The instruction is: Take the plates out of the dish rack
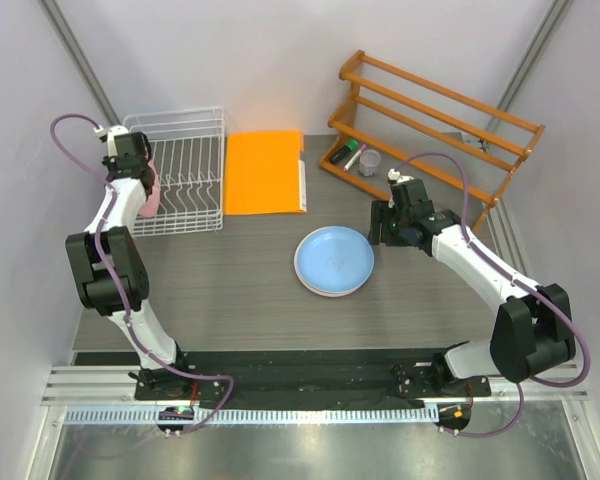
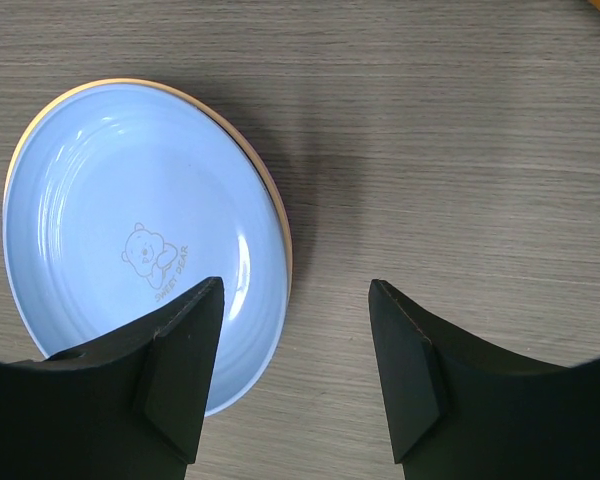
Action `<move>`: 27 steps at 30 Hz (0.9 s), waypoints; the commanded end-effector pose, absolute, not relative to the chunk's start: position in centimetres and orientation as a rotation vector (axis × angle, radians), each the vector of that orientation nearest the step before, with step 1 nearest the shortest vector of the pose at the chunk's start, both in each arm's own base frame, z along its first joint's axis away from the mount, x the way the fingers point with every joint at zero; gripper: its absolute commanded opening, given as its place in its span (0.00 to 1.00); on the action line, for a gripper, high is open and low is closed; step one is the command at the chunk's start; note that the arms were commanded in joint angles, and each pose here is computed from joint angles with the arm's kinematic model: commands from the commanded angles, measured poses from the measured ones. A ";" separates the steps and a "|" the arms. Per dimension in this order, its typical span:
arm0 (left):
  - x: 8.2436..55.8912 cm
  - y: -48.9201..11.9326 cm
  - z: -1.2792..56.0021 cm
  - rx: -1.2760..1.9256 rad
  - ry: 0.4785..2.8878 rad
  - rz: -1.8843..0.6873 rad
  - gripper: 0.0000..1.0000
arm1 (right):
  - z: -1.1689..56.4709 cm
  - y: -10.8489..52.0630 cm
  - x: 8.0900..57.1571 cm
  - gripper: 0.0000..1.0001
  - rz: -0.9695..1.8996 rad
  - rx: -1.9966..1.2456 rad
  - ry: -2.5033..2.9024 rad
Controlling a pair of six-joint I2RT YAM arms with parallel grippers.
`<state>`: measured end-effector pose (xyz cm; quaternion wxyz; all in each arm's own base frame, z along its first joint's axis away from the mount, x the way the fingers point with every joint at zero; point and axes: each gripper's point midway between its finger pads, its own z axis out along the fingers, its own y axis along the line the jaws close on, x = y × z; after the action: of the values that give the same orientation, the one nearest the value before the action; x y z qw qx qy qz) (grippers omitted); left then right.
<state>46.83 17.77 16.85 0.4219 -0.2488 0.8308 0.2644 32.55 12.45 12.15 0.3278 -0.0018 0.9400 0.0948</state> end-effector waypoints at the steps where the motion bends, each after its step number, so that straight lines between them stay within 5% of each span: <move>1: 47.9 18.4 19.8 -0.674 1.962 0.645 0.00 | 13.0 12.8 33.2 0.65 0.270 -0.018 2.419; 20: 43.2 17.1 30.6 -0.592 1.786 0.799 0.00 | 13.9 12.9 32.5 0.66 0.310 -0.006 2.394; 27: 40.7 12.5 33.4 -0.599 1.767 0.533 0.00 | 16.2 14.2 32.3 0.66 0.412 -0.040 2.346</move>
<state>42.16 14.97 30.40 0.5183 -0.2338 0.7662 0.2995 31.82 12.98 12.97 0.3352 -0.0067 0.9345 0.1193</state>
